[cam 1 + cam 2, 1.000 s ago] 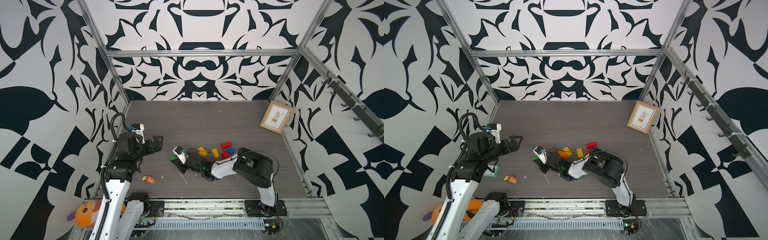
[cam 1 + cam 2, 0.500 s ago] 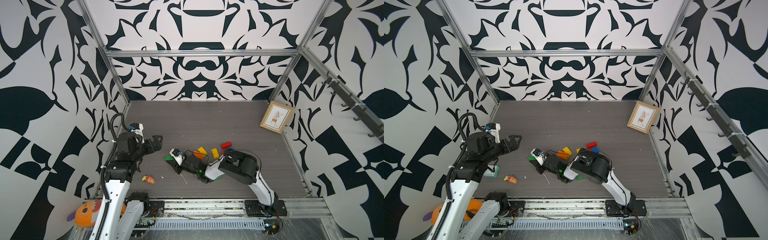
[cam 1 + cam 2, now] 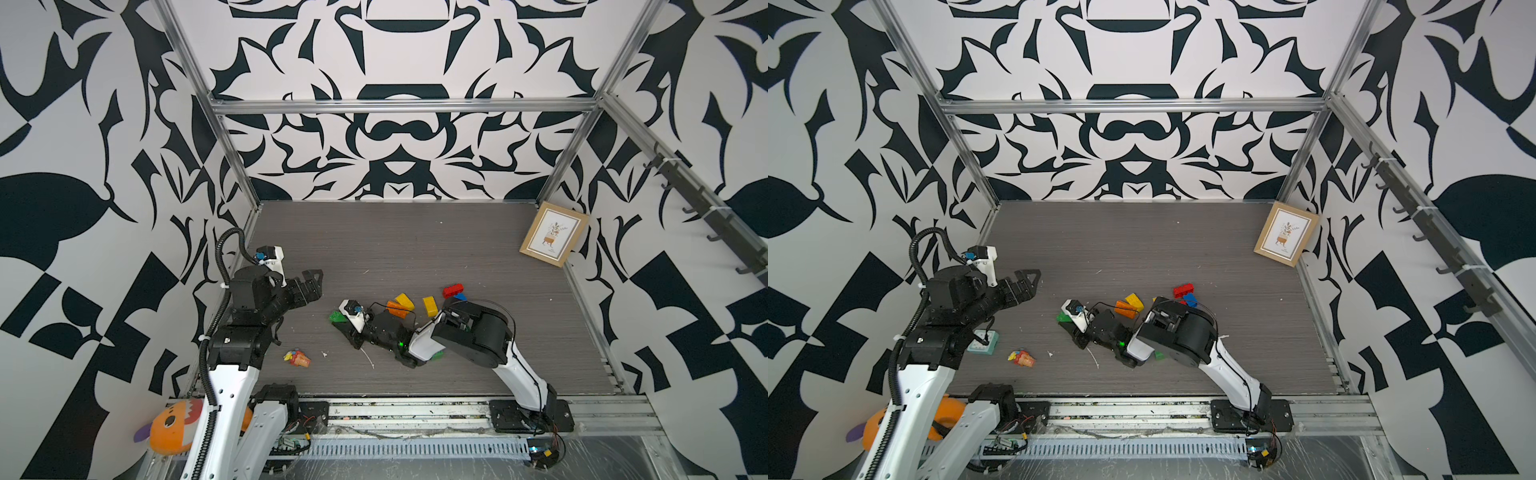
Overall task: Assemble an ice cream with lego
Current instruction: Place the lego brick at the center of the board, then pick up the lego brick from the center of the board.
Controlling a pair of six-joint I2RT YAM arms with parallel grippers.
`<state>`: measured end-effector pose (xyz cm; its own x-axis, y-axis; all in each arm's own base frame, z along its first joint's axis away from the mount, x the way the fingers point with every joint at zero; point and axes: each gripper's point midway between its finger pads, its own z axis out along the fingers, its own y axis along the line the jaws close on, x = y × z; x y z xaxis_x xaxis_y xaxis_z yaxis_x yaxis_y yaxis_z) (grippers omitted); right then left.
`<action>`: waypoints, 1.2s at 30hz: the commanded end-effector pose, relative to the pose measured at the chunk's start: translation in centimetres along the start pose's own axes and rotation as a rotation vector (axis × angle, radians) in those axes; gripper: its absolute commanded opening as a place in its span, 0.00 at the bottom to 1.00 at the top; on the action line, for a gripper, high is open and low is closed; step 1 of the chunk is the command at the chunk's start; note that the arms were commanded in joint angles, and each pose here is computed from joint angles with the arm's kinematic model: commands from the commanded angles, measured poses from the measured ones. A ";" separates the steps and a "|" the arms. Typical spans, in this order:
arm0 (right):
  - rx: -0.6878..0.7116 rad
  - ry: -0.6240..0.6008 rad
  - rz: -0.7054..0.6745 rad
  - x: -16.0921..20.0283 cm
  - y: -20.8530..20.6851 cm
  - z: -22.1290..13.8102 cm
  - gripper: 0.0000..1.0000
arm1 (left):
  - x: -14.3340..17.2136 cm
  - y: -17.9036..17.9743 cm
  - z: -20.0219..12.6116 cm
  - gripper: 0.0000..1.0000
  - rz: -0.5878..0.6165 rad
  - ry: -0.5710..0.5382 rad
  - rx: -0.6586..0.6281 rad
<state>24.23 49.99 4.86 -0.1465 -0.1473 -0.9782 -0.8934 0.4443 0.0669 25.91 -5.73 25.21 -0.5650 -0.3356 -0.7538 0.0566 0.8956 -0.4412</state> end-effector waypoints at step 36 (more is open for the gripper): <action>0.030 0.734 0.067 -4.3 -0.6 -2.6 0.71 | -3.9 2.8 0.3 0.99 -0.036 0.003 -0.016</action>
<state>24.40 46.89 6.92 -0.4833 -0.6894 -0.5396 -0.8503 0.5163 0.1019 28.61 -1.86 27.65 -0.5459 -0.3694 -0.7520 0.0203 0.8915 -0.4527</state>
